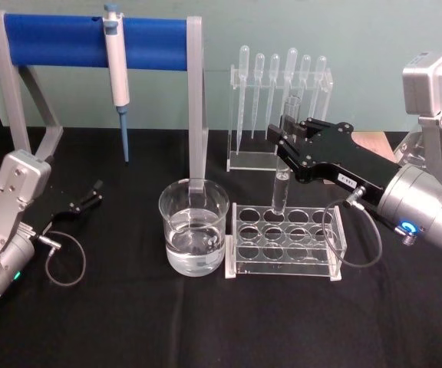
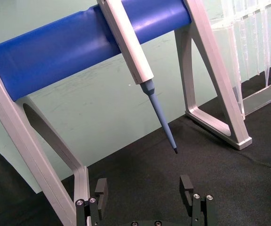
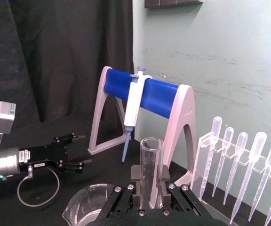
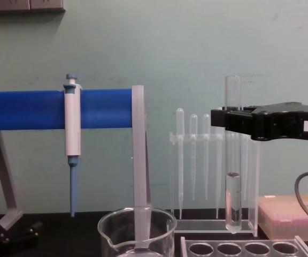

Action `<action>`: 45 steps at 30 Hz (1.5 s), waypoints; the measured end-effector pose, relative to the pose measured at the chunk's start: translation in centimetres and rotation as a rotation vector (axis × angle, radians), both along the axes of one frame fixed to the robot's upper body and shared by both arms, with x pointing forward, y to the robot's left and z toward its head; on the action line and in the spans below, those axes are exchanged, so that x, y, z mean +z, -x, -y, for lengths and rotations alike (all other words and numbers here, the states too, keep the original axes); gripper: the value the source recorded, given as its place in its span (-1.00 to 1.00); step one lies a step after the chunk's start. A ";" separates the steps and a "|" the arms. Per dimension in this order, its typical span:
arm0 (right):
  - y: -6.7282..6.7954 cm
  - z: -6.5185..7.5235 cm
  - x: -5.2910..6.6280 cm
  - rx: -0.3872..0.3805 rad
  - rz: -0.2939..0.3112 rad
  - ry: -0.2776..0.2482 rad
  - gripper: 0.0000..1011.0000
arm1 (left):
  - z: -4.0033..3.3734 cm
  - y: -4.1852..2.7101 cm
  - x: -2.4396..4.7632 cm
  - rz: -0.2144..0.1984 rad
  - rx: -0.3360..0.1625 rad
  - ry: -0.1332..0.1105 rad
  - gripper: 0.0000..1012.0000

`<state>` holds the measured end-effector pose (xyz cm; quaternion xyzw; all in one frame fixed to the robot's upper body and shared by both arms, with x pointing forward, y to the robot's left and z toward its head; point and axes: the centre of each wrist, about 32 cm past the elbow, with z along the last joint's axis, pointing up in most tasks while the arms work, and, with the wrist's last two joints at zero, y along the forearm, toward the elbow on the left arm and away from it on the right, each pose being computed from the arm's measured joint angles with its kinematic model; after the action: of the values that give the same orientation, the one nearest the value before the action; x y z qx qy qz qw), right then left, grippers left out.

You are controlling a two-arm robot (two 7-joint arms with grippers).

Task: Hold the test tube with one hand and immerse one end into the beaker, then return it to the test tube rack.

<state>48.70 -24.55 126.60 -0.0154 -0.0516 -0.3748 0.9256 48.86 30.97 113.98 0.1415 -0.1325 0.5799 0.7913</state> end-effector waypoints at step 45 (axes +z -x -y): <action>-4.3 -8.6 -6.7 0.170 0.009 -0.001 -0.55 | 0.00 0.00 0.00 0.000 0.000 0.000 0.98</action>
<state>52.96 -15.93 119.93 -0.0086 -0.0567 -0.2950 0.9538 48.86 30.97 113.98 0.1415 -0.1325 0.5799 0.7913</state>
